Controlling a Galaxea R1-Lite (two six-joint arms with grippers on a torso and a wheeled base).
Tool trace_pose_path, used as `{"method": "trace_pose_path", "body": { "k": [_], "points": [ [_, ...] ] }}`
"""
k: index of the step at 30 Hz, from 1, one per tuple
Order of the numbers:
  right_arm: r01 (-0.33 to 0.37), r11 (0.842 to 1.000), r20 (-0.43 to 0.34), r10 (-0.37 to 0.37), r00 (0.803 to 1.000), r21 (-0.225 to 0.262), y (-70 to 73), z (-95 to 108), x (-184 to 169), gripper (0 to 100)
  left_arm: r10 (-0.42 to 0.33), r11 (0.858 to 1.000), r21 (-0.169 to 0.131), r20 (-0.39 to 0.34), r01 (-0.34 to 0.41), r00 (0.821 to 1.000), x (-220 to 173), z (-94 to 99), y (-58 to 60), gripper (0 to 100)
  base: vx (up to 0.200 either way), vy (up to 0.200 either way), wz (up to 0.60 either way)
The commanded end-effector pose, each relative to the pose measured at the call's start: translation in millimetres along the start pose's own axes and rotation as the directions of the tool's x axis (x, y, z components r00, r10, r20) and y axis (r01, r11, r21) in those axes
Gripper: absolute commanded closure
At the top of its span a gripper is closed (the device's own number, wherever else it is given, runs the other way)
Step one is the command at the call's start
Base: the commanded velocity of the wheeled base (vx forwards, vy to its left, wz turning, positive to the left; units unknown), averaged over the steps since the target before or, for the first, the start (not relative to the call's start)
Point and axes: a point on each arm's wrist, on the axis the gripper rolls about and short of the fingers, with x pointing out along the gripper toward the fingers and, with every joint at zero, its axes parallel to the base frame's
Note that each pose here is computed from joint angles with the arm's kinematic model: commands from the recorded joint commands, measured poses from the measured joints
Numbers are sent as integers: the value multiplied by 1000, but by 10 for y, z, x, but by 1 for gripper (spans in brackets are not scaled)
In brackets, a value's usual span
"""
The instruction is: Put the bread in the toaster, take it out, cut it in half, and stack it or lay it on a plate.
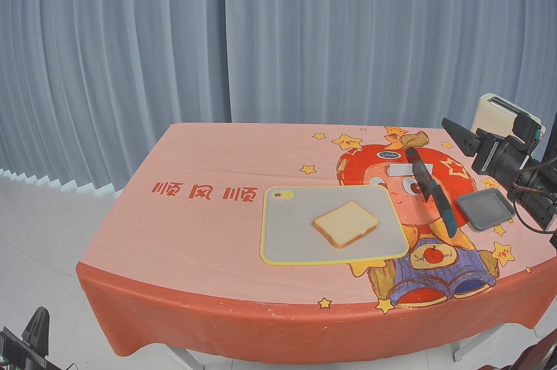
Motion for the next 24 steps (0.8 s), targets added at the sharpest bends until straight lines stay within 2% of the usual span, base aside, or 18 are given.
{"method": "trace_pose_path", "body": {
  "k": [1,10,17,21,24],
  "points": [
    [9,1000,0,-9,1000,-1,-16,1,19,0,0,1000,0,-15,0,1000,11,-49,0,100,0,0,0],
    [8,1000,-16,-8,1000,1,-11,-38,24,0,0,1000,0,-15,0,1000,11,-49,0,100,0,0,0],
    [47,999,-20,-47,999,-9,-31,-65,41,0,0,1000,0,-15,0,1000,11,-49,0,100,0,0,0],
    [95,994,-72,-99,993,-50,-60,-187,82,0,0,1000,0,-15,0,1000,11,-49,0,100,0,0,0],
    [109,992,-91,-115,989,-60,-75,-241,102,0,0,1000,0,-15,0,1000,11,-49,0,100,0,0,0]
  ]
}}
